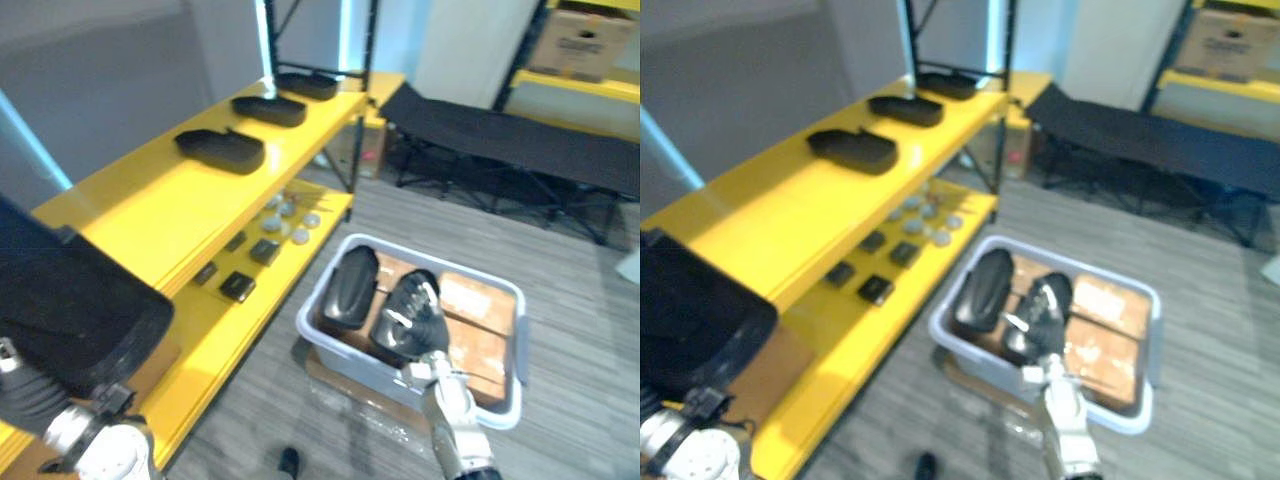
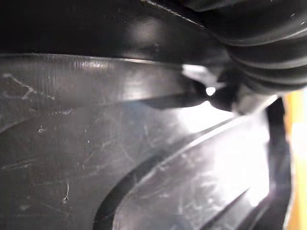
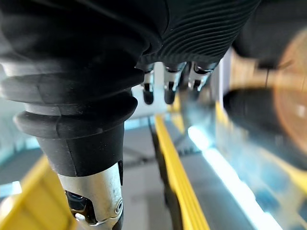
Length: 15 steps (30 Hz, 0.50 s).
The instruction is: Walk over and take plastic housings, then place them on the shelf
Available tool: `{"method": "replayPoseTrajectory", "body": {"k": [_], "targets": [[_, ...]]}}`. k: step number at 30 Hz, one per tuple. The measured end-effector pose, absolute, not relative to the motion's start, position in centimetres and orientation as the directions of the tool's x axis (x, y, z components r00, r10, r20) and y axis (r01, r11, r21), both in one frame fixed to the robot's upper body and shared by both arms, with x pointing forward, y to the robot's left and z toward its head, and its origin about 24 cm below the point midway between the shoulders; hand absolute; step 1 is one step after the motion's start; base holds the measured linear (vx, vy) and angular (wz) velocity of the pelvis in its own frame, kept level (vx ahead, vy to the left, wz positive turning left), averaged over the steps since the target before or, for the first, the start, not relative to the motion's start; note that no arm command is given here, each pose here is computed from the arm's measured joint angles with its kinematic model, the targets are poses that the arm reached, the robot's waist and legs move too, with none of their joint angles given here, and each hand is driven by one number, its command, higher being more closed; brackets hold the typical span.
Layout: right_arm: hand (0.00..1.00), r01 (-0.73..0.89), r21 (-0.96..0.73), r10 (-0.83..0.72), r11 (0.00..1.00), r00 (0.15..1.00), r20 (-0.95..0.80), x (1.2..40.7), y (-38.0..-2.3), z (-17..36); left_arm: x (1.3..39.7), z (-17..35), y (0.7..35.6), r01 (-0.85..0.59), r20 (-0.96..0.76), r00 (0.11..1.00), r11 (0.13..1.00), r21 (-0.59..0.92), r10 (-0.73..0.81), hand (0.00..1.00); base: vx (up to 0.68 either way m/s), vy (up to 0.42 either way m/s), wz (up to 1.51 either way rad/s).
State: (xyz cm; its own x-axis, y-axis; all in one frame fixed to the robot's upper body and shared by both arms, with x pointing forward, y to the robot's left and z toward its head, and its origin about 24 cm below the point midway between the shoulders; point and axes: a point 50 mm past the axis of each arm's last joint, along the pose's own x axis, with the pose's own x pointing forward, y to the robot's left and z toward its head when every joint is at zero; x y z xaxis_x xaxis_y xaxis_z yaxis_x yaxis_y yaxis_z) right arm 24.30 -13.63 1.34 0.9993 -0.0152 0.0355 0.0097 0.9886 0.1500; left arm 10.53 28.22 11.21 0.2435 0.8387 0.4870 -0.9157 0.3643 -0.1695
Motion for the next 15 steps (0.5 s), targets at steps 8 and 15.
{"method": "replayPoseTrajectory", "body": {"k": [8,15], "targets": [[0.00,0.049,0.125,-0.053,0.991,0.998,0.026,24.7,-14.3,1.5,10.1,11.4,28.9,-0.898,0.501,0.261,0.398,-0.187,0.825,1.00,-0.03,0.007,0.50],[0.00,-0.038,0.089,0.037,0.995,0.999,0.018,24.1,-15.3,1.2,9.6,9.8,29.1,-0.908,0.419,0.259,0.367,-0.202,0.870,1.00,-0.13,-0.138,0.09]]}}
